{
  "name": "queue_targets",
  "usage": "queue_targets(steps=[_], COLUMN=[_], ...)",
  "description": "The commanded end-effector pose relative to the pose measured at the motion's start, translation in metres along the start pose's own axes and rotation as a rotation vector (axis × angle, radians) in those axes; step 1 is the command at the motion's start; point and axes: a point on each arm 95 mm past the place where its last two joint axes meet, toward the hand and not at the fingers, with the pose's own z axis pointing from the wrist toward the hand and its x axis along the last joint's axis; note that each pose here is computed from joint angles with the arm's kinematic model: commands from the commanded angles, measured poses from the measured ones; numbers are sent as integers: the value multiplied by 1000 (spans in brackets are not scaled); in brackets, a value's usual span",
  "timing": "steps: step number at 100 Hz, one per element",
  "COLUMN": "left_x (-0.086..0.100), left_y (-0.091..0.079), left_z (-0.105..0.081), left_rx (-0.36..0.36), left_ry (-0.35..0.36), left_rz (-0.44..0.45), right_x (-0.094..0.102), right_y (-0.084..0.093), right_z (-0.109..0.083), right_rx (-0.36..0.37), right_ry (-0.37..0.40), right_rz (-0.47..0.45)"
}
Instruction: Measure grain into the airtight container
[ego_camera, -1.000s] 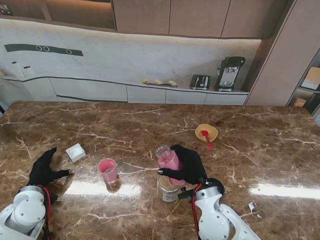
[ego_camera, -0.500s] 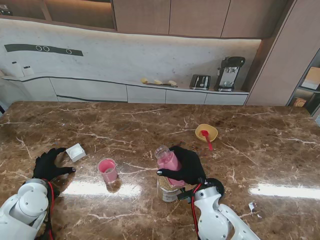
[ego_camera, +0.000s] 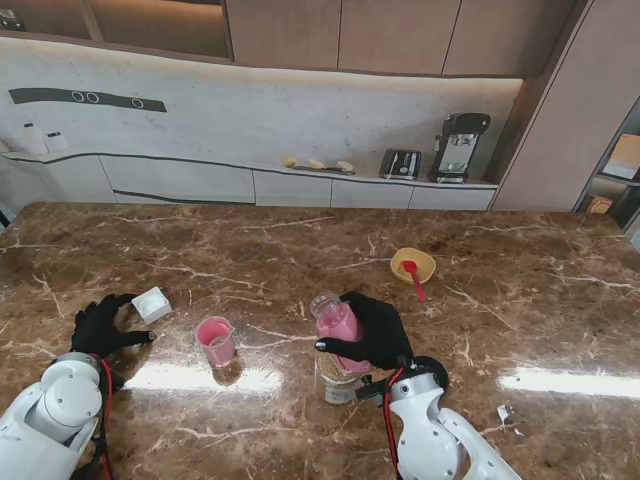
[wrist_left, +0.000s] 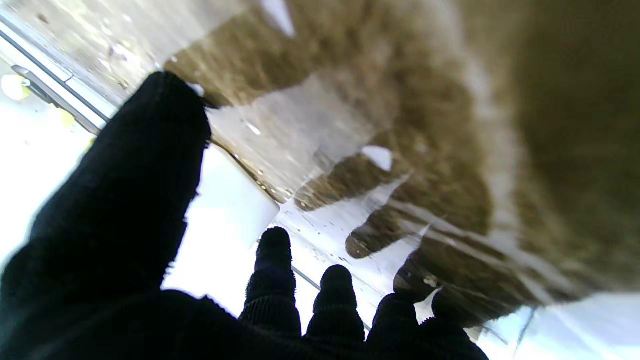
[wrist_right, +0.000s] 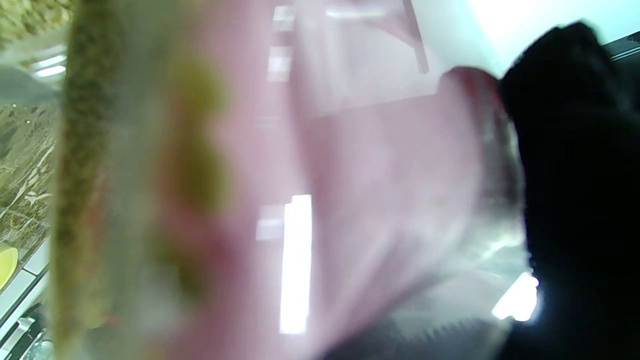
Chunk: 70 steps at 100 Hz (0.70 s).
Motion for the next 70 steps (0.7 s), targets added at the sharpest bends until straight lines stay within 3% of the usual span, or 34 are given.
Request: queue_targets(steps=[1,70], left_x=[-8,-1], left_y=[27,34], left_z=[-5,2], left_rx=[-76,-75], left_ry=[-26,-26], left_rz=[3,-11], right_x=[-3,-3], right_y=[-4,-4], right_z=[-4,-5], right_rx=[16,13], right_ry=[-14,-15], right_rz=[3,1])
